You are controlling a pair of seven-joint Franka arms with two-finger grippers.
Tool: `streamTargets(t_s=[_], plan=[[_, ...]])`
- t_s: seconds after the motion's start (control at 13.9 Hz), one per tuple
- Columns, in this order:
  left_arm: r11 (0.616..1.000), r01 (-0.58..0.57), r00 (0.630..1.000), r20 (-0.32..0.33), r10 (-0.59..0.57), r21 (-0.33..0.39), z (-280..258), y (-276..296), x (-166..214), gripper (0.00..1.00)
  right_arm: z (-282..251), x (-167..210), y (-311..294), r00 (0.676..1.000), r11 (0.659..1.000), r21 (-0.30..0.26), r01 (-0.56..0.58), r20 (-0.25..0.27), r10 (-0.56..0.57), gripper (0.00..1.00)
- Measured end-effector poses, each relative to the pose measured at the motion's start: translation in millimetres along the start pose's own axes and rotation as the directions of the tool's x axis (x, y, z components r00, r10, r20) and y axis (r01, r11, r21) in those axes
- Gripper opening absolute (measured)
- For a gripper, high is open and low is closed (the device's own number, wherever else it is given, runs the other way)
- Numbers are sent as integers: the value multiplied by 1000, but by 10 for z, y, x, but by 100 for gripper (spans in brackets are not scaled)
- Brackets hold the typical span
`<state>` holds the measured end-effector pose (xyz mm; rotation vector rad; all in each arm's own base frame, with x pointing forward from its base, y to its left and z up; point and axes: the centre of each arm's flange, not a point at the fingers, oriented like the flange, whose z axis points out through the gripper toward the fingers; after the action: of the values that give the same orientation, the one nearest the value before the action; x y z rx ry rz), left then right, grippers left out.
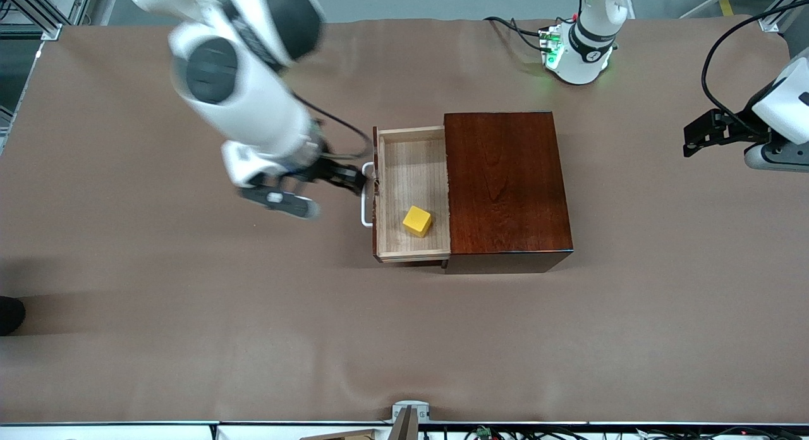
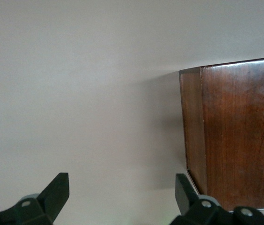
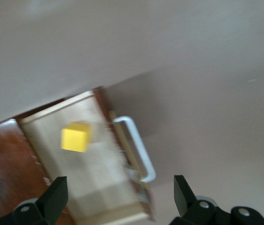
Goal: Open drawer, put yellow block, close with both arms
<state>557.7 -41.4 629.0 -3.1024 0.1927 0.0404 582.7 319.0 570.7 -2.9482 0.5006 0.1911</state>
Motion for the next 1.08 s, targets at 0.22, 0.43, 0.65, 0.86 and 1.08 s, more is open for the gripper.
streamTargets(t_s=[0.22,0.43,0.65,0.86,1.08], plan=[[1000,-3,1000,0,3,0,-1,15,1,100,-470,367,1007,997,996,-54,73,-5,-73,100],[1000,-6,1000,0,6,0,-2,35,2,100,-655,595,2027,995,990,-96,101,-9,-103,100],[1000,-7,1000,0,7,0,-2,40,2,100,-715,840,2937,994,990,-93,110,-1,-110,100],[1000,-7,1000,0,7,0,-2,40,2,100,-750,960,3318,992,987,-102,126,-12,-127,100],[1000,-7,1000,0,7,0,-1,39,2,100,-809,926,3268,988,982,-127,142,-37,-148,100]])
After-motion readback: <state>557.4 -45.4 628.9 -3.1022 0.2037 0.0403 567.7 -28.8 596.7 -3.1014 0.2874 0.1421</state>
